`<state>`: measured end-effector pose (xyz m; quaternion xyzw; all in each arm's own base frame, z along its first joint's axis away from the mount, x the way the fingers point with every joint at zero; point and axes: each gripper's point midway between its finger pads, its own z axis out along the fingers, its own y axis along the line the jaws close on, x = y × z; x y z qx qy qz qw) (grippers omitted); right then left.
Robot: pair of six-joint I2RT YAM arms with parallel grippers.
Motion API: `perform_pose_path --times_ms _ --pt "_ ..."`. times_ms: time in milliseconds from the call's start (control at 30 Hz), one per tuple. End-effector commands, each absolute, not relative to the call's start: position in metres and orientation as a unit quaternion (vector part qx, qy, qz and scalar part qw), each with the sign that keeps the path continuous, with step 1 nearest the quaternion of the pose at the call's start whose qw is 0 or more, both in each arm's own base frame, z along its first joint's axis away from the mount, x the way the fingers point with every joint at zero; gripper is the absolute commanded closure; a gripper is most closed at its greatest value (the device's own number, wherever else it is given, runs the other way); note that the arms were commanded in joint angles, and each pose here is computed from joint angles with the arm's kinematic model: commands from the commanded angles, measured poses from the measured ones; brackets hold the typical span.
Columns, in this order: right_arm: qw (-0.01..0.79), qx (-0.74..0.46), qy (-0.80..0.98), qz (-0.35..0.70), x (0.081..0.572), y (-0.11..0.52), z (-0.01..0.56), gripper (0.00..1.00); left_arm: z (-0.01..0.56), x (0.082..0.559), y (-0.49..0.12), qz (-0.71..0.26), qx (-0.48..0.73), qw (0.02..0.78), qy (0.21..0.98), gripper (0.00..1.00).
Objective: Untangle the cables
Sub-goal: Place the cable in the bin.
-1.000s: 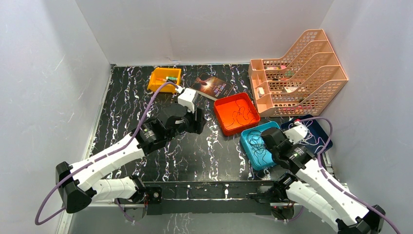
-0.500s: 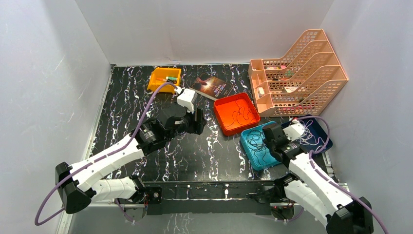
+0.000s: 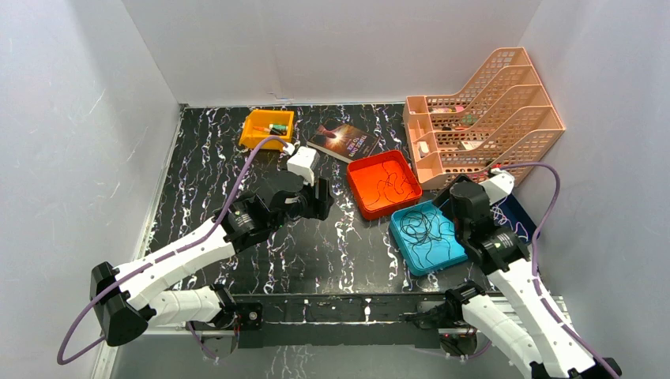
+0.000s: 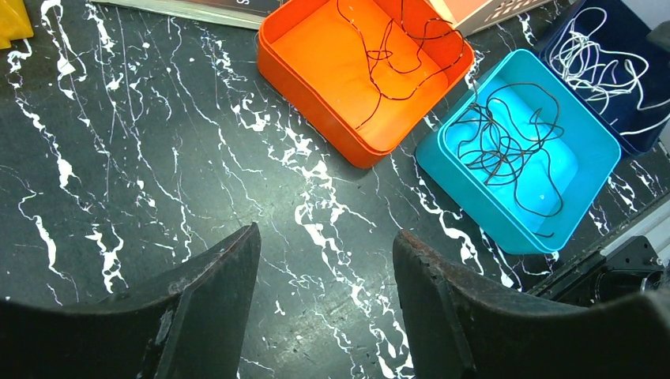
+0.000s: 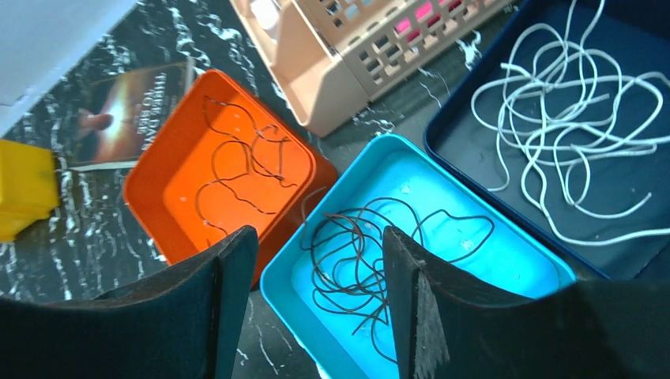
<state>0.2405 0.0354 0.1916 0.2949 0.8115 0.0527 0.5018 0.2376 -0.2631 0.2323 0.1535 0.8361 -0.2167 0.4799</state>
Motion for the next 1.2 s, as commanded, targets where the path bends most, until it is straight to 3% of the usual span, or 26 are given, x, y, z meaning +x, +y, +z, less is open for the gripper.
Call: perform_pose_path --times_ms 0,167,367,900,1167 --pt "0.538 0.238 0.805 0.075 0.248 0.044 0.227 0.36 0.237 0.239 -0.263 -0.223 0.146 0.487 0.831 0.39" --pt "0.504 0.143 0.841 0.137 0.255 0.087 0.224 0.44 0.235 0.237 -0.263 -0.228 0.148 0.484 0.832 0.38" --pt "0.441 0.124 0.876 0.152 0.254 0.106 0.187 0.6 0.231 0.236 -0.263 -0.226 0.151 0.479 0.835 0.38" --pt "0.361 0.223 0.902 0.086 0.256 0.068 0.073 0.66 0.227 0.237 -0.277 -0.234 0.165 0.46 0.84 0.37" --pt "0.344 0.233 0.907 0.069 0.253 0.06 0.052 0.64 0.219 0.236 -0.276 -0.225 0.172 0.455 0.844 0.36"
